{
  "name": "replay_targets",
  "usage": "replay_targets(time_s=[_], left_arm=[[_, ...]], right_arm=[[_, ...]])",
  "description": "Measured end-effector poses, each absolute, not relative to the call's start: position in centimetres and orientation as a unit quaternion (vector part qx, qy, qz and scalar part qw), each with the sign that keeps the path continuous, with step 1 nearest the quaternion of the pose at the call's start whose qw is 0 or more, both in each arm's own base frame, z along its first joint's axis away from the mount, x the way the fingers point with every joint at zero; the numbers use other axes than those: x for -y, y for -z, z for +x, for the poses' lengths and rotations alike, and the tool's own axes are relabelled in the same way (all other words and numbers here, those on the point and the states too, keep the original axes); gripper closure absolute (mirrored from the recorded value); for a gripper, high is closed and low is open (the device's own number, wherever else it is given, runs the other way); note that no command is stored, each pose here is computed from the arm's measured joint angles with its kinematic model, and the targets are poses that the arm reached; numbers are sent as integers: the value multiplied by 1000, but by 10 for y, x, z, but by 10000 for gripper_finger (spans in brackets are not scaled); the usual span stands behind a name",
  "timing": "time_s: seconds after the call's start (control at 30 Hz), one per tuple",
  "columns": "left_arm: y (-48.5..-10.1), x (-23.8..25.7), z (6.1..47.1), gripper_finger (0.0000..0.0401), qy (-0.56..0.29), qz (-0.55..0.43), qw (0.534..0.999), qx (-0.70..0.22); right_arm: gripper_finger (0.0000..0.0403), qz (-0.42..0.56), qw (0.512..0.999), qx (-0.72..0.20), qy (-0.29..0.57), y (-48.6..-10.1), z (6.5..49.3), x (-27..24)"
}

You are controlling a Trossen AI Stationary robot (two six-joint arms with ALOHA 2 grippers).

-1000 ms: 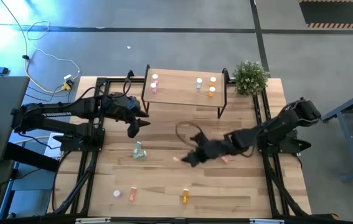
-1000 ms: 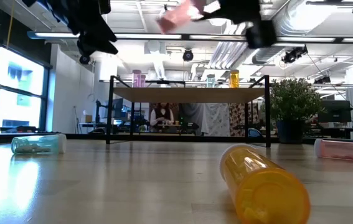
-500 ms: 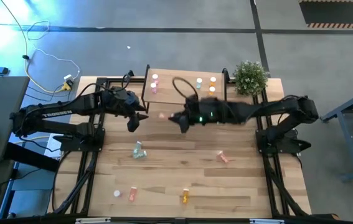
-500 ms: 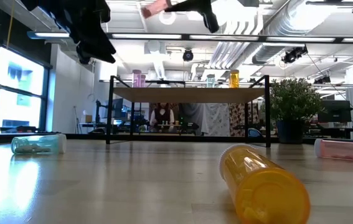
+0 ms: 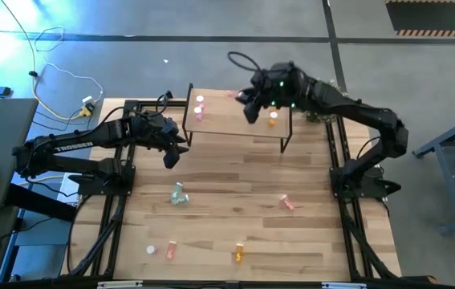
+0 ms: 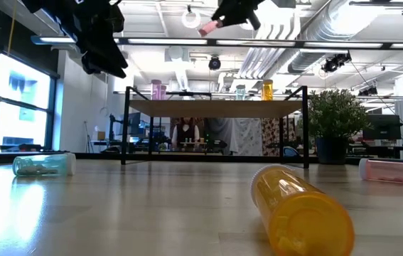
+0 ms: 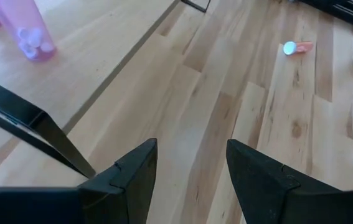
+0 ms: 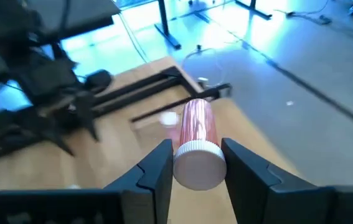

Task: Pick and place medicine bottles onto shelf by color
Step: Put the bottom right pink pill bottle on the shelf

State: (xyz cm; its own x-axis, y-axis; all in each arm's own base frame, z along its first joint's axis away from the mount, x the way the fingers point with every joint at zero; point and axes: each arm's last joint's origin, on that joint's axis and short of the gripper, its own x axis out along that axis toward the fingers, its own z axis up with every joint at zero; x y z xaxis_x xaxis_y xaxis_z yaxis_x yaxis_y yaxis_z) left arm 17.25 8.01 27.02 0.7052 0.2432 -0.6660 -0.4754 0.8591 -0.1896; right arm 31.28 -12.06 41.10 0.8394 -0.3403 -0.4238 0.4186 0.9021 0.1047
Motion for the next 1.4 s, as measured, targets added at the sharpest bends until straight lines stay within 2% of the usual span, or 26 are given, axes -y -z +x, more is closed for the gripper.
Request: replay_targets(time_s=[0.23,0.47,0.63,1.1,1.4], left_arm=[[-275,-82,176,217,-194,-170,919,-297],[-291,-85,187,217,-165,-154,952,-207],[-299,-84,195,217,-153,-139,965,-161],[-293,-58,228,217,-123,-89,978,-146],[-287,-46,242,217,-81,-129,978,-143]], right_arm=[[289,64,952,-247,170,-404,307,132],[289,94,933,-327,119,-386,311,113],[289,136,925,-337,108,-380,320,95],[289,254,891,-366,85,-362,345,52],[289,270,885,-379,20,-359,349,42]])
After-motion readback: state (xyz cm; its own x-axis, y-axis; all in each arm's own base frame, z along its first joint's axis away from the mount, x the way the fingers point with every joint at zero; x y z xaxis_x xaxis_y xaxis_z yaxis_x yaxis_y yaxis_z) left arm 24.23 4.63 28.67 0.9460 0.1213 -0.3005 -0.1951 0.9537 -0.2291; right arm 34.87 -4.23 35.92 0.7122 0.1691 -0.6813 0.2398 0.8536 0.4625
